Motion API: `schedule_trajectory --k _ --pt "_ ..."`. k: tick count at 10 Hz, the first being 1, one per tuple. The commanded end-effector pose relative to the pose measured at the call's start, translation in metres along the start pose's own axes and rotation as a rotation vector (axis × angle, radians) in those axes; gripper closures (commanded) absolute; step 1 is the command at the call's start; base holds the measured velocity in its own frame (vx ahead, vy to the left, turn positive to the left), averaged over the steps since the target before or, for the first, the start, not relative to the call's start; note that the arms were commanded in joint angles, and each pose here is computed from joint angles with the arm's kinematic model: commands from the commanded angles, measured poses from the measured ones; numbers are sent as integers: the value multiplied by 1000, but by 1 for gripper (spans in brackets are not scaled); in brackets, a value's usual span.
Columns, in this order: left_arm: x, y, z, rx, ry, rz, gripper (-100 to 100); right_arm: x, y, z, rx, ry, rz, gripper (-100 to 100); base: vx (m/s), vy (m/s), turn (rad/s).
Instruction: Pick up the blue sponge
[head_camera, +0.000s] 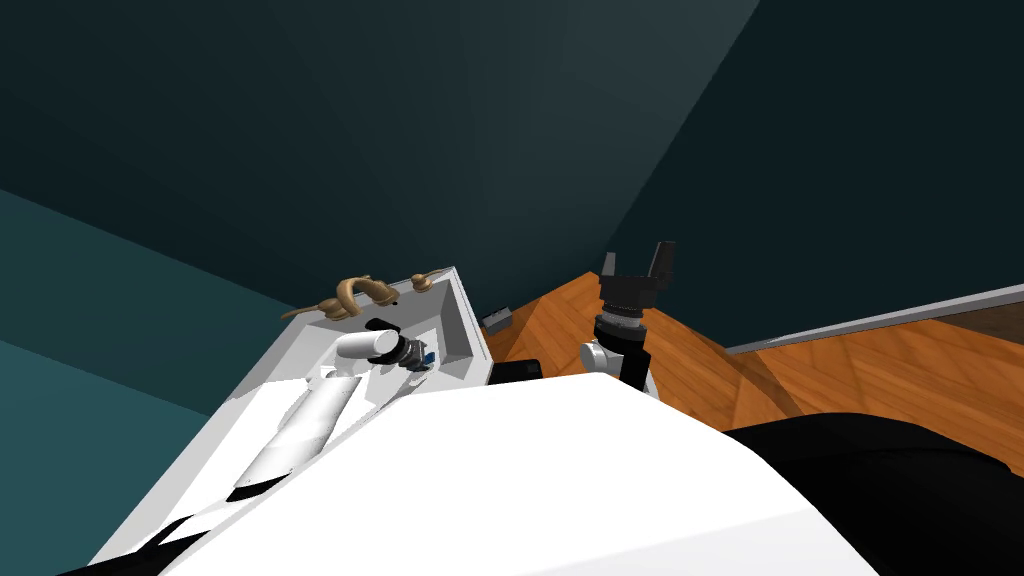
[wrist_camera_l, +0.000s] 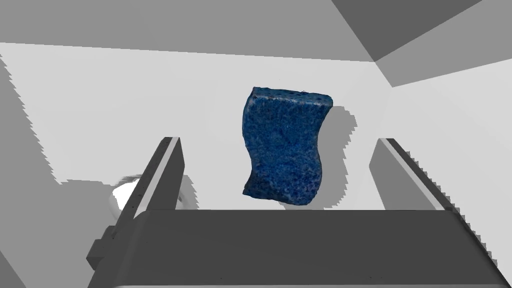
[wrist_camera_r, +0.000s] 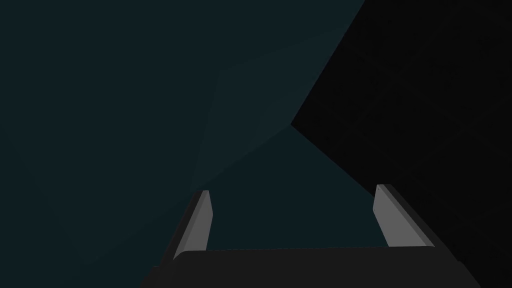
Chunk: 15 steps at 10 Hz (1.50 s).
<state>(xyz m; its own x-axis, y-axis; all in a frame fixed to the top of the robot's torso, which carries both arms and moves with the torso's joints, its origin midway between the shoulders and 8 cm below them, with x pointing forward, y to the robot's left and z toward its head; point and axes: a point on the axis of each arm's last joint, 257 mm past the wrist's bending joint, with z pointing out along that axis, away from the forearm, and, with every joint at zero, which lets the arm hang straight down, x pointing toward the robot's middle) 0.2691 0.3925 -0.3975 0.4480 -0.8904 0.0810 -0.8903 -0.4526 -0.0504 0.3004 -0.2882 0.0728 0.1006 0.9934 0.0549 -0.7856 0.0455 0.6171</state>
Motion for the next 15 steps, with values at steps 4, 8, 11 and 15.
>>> schedule_trajectory --k 4,8,11,15 --pt "-4 1 24 2 0 -10 -100 0 0 0 0 0 0 0 -4 -2 -26" --pt "-3 2 22 0 0 -8 100 0 0 0 0 0 0 0 0 0 0" --pt "-3 1 22 0 0 -9 0 0 0 0 0 0 0 0 0 0 0" --pt "-2 0 6 3 1 -2 100 0 0 0 0 0 0 0 5 3 24"
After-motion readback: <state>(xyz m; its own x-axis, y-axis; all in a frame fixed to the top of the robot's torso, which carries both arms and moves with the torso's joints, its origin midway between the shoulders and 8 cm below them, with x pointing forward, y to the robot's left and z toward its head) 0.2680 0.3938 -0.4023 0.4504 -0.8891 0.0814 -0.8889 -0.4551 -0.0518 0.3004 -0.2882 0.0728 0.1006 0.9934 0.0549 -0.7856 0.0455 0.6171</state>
